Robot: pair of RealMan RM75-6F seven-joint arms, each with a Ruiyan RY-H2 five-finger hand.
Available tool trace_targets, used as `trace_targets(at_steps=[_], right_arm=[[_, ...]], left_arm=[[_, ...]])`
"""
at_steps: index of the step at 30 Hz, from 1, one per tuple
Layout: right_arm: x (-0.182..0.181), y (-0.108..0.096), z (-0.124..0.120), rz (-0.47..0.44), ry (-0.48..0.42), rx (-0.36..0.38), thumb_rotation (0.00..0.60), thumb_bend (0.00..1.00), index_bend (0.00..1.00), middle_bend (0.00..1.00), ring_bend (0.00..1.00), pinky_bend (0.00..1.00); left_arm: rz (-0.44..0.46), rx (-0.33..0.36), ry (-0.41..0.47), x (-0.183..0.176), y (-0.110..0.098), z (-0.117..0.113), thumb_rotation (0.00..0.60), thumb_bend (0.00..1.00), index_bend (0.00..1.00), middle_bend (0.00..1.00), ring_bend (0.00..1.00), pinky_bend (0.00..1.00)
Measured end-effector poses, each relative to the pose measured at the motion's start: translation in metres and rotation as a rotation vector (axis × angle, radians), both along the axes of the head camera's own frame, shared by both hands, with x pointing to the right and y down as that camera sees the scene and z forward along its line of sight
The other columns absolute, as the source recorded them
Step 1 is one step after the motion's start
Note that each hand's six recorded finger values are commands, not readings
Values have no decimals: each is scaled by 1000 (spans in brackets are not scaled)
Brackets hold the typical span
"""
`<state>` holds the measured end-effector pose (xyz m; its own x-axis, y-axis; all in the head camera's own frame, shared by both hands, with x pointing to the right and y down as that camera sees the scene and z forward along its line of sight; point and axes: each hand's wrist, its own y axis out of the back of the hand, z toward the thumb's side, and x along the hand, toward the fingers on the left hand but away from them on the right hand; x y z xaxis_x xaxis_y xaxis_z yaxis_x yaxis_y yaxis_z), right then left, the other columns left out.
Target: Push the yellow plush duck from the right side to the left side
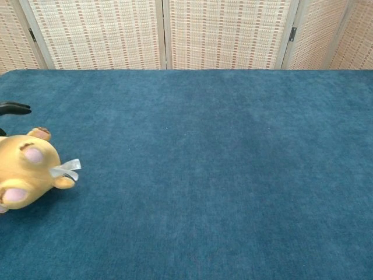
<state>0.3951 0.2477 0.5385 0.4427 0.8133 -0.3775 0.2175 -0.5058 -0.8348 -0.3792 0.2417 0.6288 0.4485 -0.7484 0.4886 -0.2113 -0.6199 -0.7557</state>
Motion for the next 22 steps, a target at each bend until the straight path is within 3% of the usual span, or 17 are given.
trace_targets(at_steps=[8, 12, 18, 22], right_arm=[[1, 4, -11, -2, -23, 24, 600, 101, 0, 0, 0, 0], [6, 3, -15, 13, -1, 58, 600, 102, 0, 0, 0, 0], [17, 0, -16, 69, 144, 136, 600, 109, 0, 0, 0, 0], [21, -2, -12, 117, 259, 158, 600, 112, 0, 0, 0, 0]], left_arm=[[-52, -18, -30, -21, -2, -38, 600, 228, 0, 0, 0, 156], [-119, 35, -71, -44, 7, -60, 600, 264, 0, 0, 0, 135], [-378, 203, -257, -106, 42, -107, 600, 298, 0, 0, 0, 115], [-468, 221, -388, -131, 57, -116, 600, 300, 0, 0, 0, 113]])
